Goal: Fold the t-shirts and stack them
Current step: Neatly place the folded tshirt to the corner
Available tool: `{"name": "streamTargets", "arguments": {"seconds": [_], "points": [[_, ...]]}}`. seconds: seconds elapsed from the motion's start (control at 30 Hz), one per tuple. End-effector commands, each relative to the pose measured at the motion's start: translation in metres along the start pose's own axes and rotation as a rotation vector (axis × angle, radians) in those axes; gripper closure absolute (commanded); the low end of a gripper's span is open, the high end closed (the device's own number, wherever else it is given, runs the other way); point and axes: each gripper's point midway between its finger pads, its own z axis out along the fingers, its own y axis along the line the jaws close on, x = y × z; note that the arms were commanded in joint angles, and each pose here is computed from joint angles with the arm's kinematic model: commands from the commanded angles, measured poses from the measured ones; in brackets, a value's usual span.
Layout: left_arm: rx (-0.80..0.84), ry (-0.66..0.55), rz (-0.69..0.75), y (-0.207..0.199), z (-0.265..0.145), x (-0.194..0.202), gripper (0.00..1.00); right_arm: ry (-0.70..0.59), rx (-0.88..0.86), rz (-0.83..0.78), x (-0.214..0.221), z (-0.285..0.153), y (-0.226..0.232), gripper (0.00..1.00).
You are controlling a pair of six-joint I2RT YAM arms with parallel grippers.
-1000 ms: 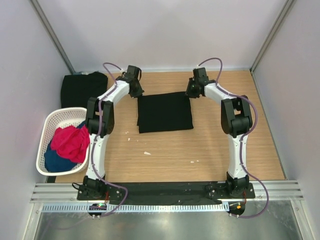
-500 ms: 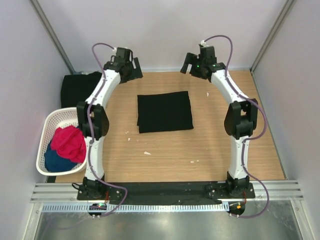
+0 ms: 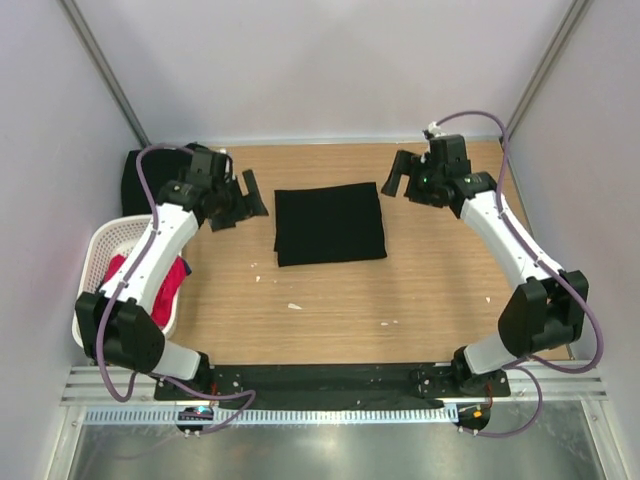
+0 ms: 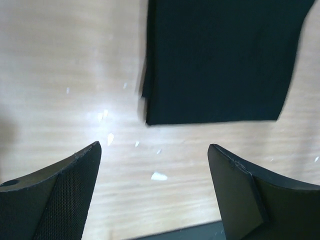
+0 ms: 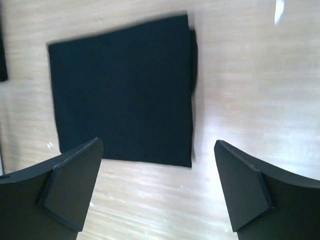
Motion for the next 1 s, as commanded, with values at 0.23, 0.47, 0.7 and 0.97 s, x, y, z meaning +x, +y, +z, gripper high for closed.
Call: {"name": "streamTargets", "arguments": {"seconds": [0.23,0.47,0.7,0.97], "points": [[0.102,-0.016,-0.185,0.005,0.029,0.046,0.14,0.031,0.010,0.237,0.067,0.013,-0.020,0.00],[0.093,-0.033,-0.201,0.007,0.079,0.041,0.19,0.012,0.017,0.273,0.055,0.032,-0.018,0.01],[0.050,-0.038,-0.230,0.008,0.128,0.024,0.29,-0.028,0.097,0.223,0.022,0.021,-0.021,0.00],[0.022,0.029,-0.238,0.004,0.179,0.031,0.40,-0.028,0.089,0.162,0.001,0.029,-0.014,0.00]]}}
